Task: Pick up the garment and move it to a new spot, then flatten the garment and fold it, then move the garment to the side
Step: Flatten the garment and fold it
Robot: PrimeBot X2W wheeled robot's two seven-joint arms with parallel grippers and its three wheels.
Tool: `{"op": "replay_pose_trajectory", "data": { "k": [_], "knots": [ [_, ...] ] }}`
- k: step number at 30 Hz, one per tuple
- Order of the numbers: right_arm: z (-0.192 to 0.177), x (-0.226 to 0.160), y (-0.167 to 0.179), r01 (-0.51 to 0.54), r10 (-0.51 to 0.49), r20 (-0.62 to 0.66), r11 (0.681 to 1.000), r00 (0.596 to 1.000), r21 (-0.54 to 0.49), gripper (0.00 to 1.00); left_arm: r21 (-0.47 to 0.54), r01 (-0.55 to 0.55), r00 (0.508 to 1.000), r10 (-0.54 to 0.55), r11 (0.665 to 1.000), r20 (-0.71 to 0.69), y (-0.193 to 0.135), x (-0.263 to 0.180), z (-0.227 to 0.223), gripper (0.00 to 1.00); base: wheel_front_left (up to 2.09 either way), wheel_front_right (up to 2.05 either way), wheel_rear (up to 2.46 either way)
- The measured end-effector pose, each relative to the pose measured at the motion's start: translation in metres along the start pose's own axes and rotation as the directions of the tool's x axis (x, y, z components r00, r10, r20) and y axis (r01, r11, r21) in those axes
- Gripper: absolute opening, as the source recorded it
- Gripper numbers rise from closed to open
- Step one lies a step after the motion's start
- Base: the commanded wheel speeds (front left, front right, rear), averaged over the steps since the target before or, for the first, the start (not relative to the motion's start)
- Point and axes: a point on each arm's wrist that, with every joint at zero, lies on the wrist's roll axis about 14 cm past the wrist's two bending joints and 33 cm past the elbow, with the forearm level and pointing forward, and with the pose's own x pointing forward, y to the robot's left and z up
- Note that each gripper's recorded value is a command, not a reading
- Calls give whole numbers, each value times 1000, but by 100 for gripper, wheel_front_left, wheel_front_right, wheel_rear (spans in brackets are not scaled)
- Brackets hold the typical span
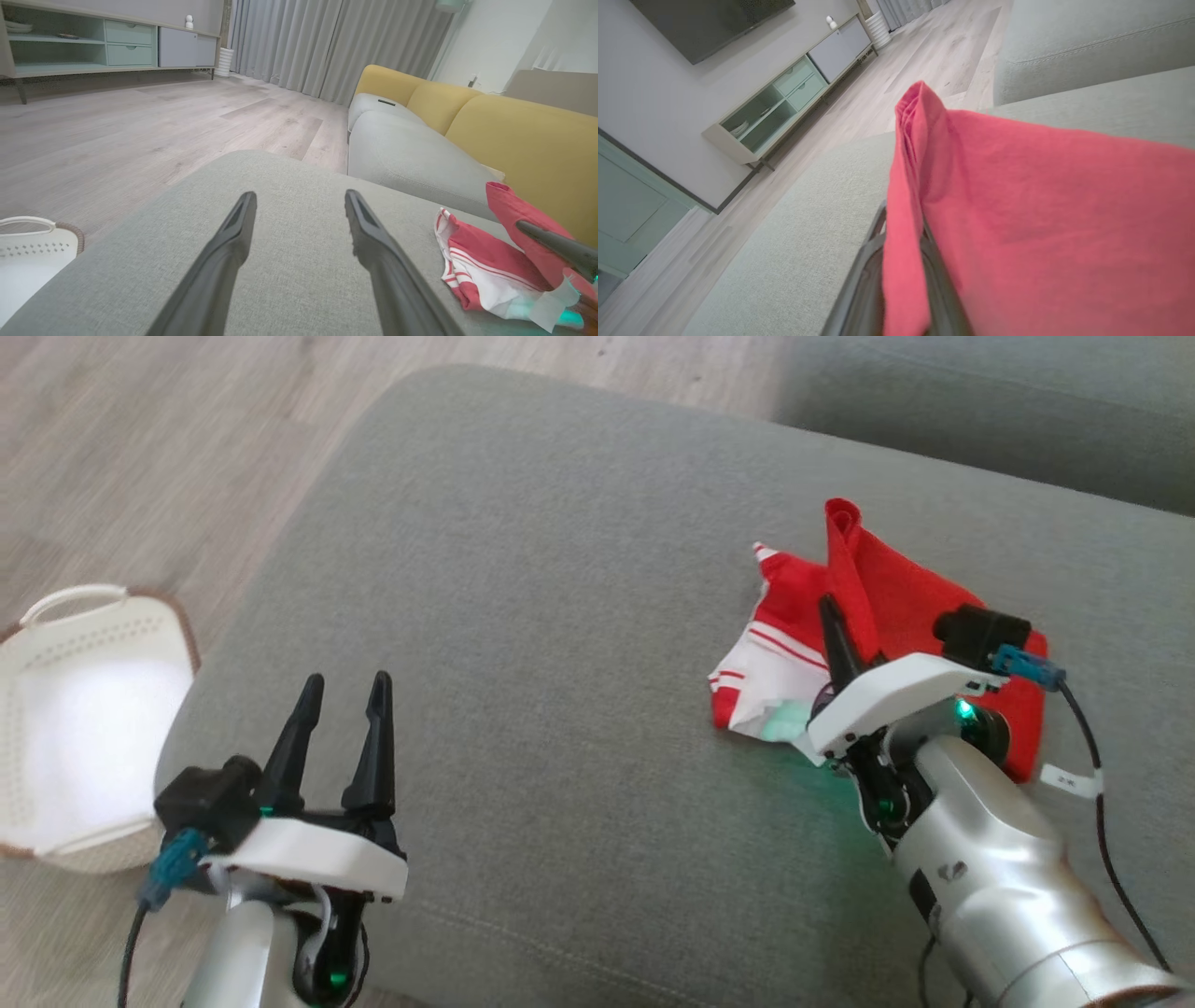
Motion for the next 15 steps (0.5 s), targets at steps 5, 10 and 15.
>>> {"op": "replay_pose_trajectory", "data": {
  "k": [5, 10, 15],
  "knots": [
    [-16, 10, 11, -31, 32, -41, 999, 999, 21, 0, -2, -31, 999, 30, 1000, -20, 8, -4, -5, 100, 0, 0, 0],
    [-30, 10, 21, -61, 64, -79, 997, 995, 36, 100, -4, -37, 999, 37, 999, -30, 10, -4, -8, 100, 0, 0, 0],
    [-22, 4, 39, -120, 122, -48, 991, 991, 53, 100, -15, -8, 1000, 8, 1000, -28, 1, 2, -9, 100, 0, 0, 0]
  ]
}}
